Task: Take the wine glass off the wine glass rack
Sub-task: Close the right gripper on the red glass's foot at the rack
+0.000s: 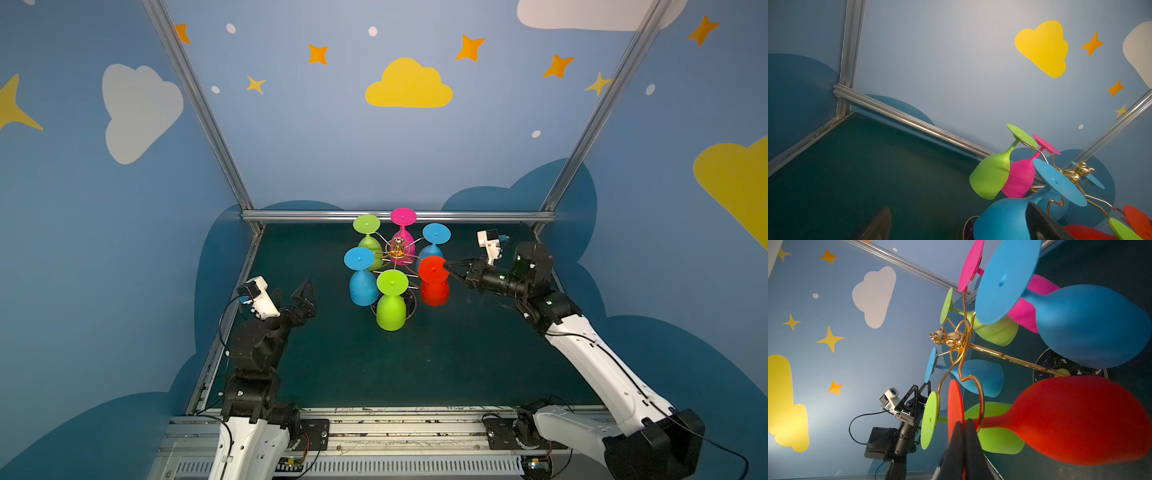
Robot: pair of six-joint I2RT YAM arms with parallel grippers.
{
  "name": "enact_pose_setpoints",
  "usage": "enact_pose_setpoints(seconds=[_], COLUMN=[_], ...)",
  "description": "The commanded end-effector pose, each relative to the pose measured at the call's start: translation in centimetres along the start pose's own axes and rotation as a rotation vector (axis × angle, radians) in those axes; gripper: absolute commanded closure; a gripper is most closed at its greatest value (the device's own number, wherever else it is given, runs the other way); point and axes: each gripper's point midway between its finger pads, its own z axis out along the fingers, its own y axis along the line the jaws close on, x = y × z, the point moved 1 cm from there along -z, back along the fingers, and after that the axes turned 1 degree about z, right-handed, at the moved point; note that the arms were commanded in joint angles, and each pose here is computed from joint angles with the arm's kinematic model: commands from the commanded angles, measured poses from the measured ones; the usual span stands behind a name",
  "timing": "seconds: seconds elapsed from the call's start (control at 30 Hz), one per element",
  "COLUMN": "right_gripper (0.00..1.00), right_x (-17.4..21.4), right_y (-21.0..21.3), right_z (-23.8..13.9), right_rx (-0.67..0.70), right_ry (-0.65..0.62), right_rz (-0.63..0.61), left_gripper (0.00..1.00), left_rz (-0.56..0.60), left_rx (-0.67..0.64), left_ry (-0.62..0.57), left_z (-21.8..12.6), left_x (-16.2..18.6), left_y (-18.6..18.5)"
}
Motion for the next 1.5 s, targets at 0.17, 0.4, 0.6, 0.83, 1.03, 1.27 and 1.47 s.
enact_pose_setpoints(seconds=[0.17,0.4,0.6,0.83,1.03,1.27,1.47], right_gripper=[1.0,1.0,1.0,1.0,1.0,1.0,1.0], right_x=[-1.3,-1.7,-2.0,-2.4,-2.9,-2.9,-2.6], right_y=[3.5,4.0,3.7,3.5,3.8,4.3,4.7], right_z=[-0.7,-0.6,0.0,0.7,1.3,2.3,3.2], right_rx=[-0.087,-0.092,-0.086,-0.085,-0.093,-0.103,-0.109], right_ry=[-0.026,-0.028,-0.025,-0.03,-0.039,-0.023,-0.002], right_rz=[-0.048,-0.058,-0.057,-0.053,-0.055,-0.061,-0.07], left_gripper=[0.0,0.0,0.0,0.0,0.0,0.0,0.0], left_rz=[-0.001,-0.004,-0.005,-0.006,-0.006,-0.004,-0.003], left_rx=[0.011,0.015,0.014,0.014,0.014,0.012,0.011], left_ry=[-0.041,-0.043,-0.042,-0.047,-0.052,-0.056,-0.061], left_z=[-0.5,-0.6,-0.6,-0.8,-1.0,-1.2,-1.3], left_x=[-1.5,-1.6,-1.5,-1.6,-1.8,-1.8,-1.9], left_y=[-0.6,-0.7,-0.7,-0.7,-0.7,-0.6,-0.6])
